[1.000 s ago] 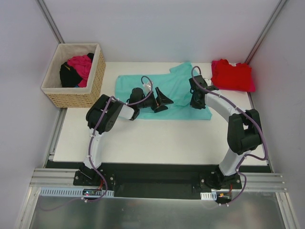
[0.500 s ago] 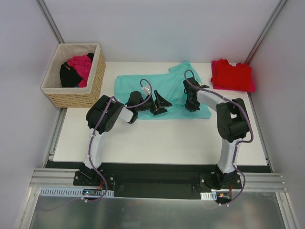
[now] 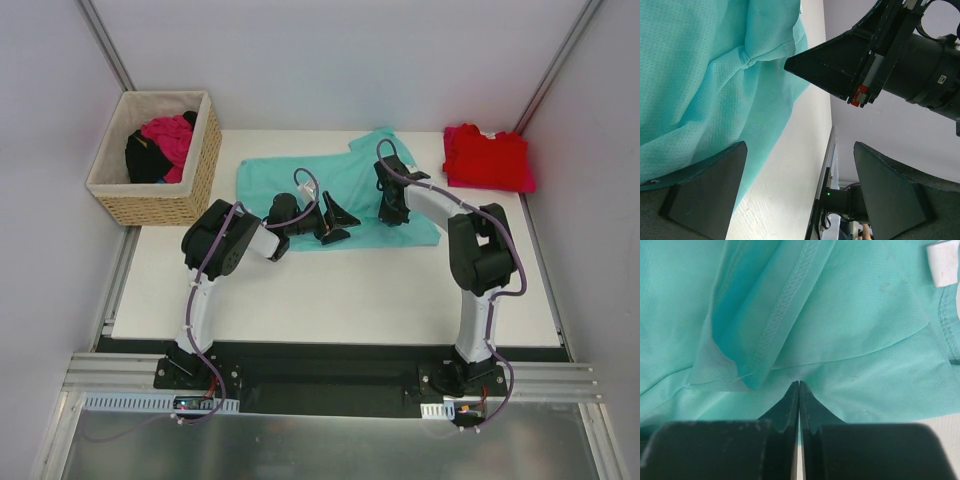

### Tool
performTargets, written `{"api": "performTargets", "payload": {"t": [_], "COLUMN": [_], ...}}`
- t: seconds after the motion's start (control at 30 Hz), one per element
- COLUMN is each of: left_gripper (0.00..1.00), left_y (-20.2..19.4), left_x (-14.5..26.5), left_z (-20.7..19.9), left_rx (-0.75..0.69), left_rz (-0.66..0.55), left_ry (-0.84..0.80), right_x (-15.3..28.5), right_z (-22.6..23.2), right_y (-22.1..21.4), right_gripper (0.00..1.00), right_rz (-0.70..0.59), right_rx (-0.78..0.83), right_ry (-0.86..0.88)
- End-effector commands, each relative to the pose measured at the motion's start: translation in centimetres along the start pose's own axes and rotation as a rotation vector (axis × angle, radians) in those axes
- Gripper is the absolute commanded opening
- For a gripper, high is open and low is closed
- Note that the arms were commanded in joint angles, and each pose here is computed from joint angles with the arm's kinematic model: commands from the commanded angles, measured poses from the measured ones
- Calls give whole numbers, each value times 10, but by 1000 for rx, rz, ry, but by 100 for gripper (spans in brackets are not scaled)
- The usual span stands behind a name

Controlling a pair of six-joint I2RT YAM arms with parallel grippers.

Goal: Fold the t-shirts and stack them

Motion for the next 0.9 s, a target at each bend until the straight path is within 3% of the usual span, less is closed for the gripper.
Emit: {"api": "performTargets", "payload": {"t": [0.0,0.87], "left_gripper": [88,87], "left_y": [-3,-8], "left_x": [-2,1], "left_z": [-11,-12], "left_rx": [-56,-58], "left_rz": [8,31], "left_ry": [-65,-60], "right_x": [18,-6], "right_z": [9,50], "right_y": [11,40], "right_gripper": [1,1], "right_rz": [-24,-59], "right_rx": [-5,-28], "right_ry": [23,83]}}
Point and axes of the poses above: each gripper's point midway between its finger pads, its own x axis back along the fingers, its own z axis along the line the jaws close on, y = z × x, the point moved 3 cm from there along x, back along the fingers, and after that the axes turned 10 degrees about -x, right-handed, at the moved point
